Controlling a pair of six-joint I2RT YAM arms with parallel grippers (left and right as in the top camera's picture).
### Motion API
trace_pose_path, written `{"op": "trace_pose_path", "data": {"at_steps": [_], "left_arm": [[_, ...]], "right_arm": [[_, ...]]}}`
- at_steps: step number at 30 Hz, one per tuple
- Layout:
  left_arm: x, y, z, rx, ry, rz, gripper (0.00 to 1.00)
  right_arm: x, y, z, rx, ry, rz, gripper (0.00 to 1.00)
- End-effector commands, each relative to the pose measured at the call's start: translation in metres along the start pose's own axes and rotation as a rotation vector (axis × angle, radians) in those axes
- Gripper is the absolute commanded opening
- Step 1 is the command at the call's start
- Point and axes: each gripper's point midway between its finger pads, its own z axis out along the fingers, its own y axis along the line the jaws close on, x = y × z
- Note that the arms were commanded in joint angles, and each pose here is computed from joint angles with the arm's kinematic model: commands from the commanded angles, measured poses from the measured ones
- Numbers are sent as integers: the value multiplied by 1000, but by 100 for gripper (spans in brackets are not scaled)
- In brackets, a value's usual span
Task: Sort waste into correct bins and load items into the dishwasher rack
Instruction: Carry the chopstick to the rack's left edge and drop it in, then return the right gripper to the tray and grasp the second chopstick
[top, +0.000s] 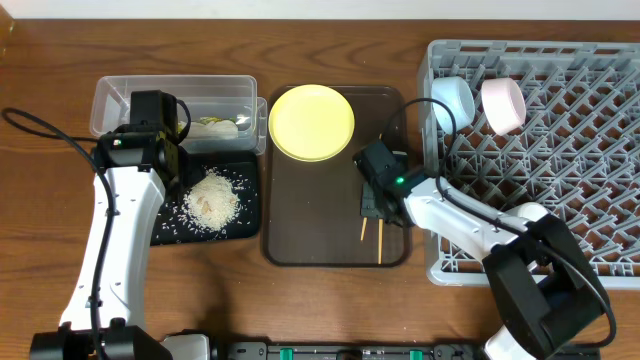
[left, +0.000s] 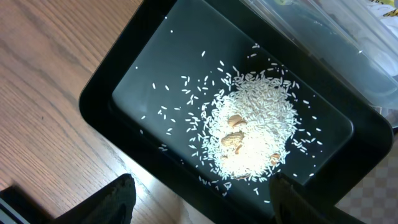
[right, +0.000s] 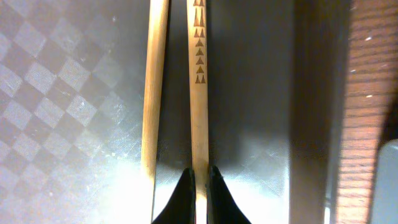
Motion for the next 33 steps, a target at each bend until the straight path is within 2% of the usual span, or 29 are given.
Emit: {"op": "trace_pose_path", "data": {"at_steps": [1,8,13,21,33], "left_arm": [[-3,1,-3,1,-10,0,71],[-3,1,-3,1,-10,0,71],[-3,1,-3,1,-11,0,71],[-3,1,-3,1,-11,0,71],[-3,1,-3,1,-11,0,71]], "right_arm": [[-39,4,-36,-52,-95,1,1],[-61,-18,-100,-48,-165,-201,1],[-62,-56,-123,-12,-163,-140,1],[-50,-96,-109,63,-64,-157,1],[-51,-115,-80,150,-16,-128,2]]}}
